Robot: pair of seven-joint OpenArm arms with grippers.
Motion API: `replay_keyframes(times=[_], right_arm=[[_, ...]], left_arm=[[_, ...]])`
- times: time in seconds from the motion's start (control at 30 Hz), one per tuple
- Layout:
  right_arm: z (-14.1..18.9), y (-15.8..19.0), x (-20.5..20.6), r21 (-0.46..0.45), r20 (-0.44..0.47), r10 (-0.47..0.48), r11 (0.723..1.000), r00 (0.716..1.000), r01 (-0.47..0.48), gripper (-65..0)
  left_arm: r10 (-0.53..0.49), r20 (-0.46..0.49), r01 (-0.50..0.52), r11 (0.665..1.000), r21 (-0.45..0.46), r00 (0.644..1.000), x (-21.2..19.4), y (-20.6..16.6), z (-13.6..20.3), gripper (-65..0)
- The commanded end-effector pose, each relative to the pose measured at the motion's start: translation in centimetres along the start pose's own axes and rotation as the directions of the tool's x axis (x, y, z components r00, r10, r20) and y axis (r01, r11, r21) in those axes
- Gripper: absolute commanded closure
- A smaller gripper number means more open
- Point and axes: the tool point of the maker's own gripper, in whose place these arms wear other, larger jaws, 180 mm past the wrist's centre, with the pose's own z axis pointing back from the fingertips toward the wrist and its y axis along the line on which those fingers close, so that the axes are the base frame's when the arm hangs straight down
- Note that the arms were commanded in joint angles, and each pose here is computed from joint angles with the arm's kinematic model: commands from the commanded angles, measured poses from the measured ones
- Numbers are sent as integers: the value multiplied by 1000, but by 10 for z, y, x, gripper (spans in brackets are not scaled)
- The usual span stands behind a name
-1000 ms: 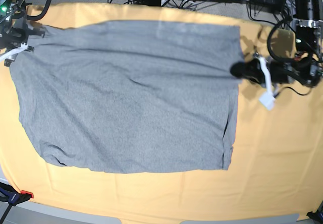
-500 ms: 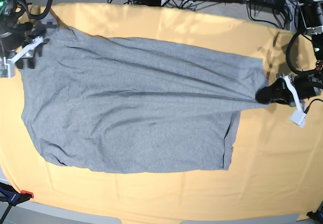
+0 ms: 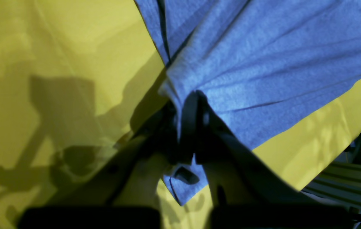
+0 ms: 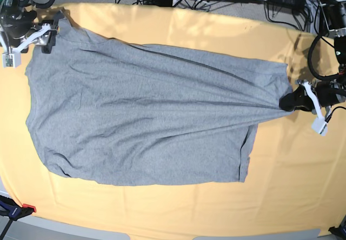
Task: Layout the t-shirt on the table in an organized manner, then fold the t-shirt properly
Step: 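Pull both held corners apart to stretch the shirt taut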
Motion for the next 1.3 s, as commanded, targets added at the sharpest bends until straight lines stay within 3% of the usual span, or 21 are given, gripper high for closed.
replay_keyframes(times=[0.0,0.13,0.37,0.63,0.83,0.93,1.1,1.17,1.27], right_arm=[[0,-3,4,2,20,-11,1000,1000,11,-434],[-18,-5,-16,60,-20,-115,991,993,116,-434],[-34,-18,-45,46,-86,-208,976,974,213,-434],[-17,-51,-37,-13,-2,-290,957,957,290,-435],[-17,-42,-37,66,8,-312,948,950,311,-435],[-26,-39,-52,112,-29,-374,921,927,374,-435],[-46,-20,-67,271,-92,-467,838,879,474,-434],[-46,-8,-64,348,-101,-461,814,881,466,-432],[-40,3,-59,421,-99,-427,800,899,426,-411]], left_arm=[[-30,48,29,999,15,998,19,3,10,0],[-28,46,28,1000,15,999,18,3,10,0],[-28,46,27,1000,15,999,18,3,10,0],[-16,44,15,1000,18,999,17,3,10,0],[-13,44,12,1000,18,999,17,3,10,0],[-13,44,12,1000,19,999,17,3,10,0],[-13,44,12,1000,19,999,17,3,10,0],[-13,44,12,1000,19,999,17,3,10,0],[-2,44,1,1000,21,999,17,4,10,0]])
